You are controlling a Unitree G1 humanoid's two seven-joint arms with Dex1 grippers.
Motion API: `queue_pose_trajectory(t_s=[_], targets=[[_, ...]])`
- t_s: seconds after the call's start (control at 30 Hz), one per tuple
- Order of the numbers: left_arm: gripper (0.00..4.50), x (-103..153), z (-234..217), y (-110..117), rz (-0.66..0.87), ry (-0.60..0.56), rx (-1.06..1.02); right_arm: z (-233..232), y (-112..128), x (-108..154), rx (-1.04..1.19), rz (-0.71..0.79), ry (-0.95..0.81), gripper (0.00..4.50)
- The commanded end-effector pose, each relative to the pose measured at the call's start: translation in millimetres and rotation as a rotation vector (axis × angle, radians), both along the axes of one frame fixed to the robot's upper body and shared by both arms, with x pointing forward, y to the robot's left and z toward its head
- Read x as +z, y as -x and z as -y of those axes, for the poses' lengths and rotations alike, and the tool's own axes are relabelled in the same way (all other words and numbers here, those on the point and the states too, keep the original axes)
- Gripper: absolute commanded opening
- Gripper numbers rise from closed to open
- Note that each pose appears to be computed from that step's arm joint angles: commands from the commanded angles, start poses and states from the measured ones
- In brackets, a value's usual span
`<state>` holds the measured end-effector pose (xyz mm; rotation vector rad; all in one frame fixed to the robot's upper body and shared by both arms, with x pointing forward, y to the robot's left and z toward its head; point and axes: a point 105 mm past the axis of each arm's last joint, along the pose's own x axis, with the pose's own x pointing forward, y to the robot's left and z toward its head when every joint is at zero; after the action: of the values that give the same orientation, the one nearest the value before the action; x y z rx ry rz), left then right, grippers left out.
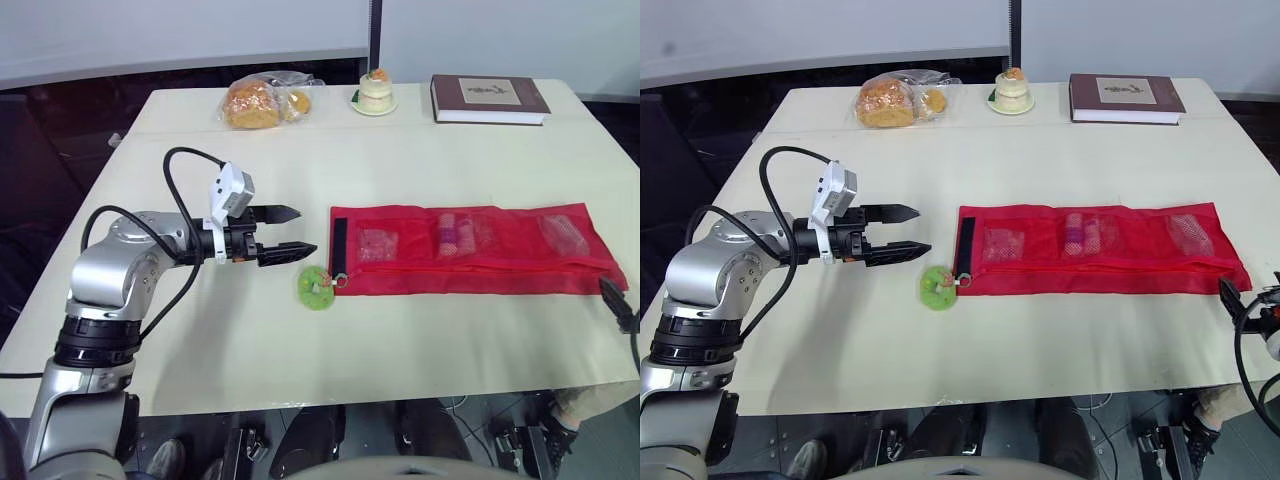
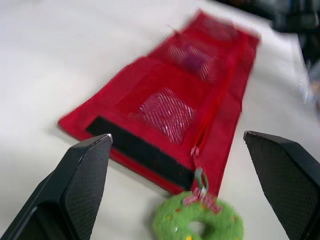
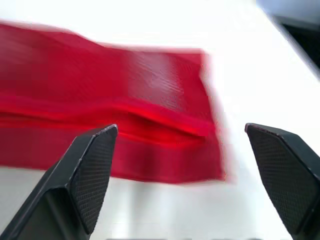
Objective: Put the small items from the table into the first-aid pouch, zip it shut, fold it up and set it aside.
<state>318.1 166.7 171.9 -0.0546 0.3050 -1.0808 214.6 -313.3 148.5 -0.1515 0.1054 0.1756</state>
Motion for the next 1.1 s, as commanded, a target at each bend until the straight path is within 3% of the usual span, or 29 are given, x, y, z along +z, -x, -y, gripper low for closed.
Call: queue_pose_trajectory(t_s=[0.03, 0.17, 0.37, 0.87, 0.97, 1.0, 1.07, 1.1], targets=[[4.50, -10.9, -9.1, -8.9, -0.089, 0.045, 0.081, -50.2, 12.4, 32.1, 0.283, 0.071, -0.030, 4.44], [4.50, -26.6, -5.8, -19.5, -0.266, 0.150, 0.147, -97.2, 28.1, 39.5, 0.542, -0.002, -0.127, 4.44], [4.50, -49.6, 12.1, -14.9, -0.583, 0.184, 0.153, -121.1, 25.1, 59.7, 0.615, 0.054, -0.109, 4.44], [4.50, -72.0, 68.0, -31.7, -0.770, 0.234, 0.058, -154.3, 25.9, 68.0, 0.711, 0.103, -0.084, 4.44], [4.50, -67.3, 75.1, -35.6, -0.806, 0.298, 0.040, -157.9, 25.9, 68.0, 0.721, 0.108, -0.081, 4.44], [4.11, -64.2, 77.2, -36.9, -0.818, 0.325, 0.032, -159.5, 26.1, 68.0, 0.726, 0.110, -0.080, 4.50], [3.95, -58.0, 78.8, -38.6, -0.840, 0.366, 0.020, -163.0, 27.3, 68.6, 0.741, 0.114, -0.086, 4.50], [3.20, -55.6, 79.0, -38.8, -0.848, 0.379, 0.013, -164.0, 27.7, 69.4, 0.747, 0.118, -0.089, 4.50]])
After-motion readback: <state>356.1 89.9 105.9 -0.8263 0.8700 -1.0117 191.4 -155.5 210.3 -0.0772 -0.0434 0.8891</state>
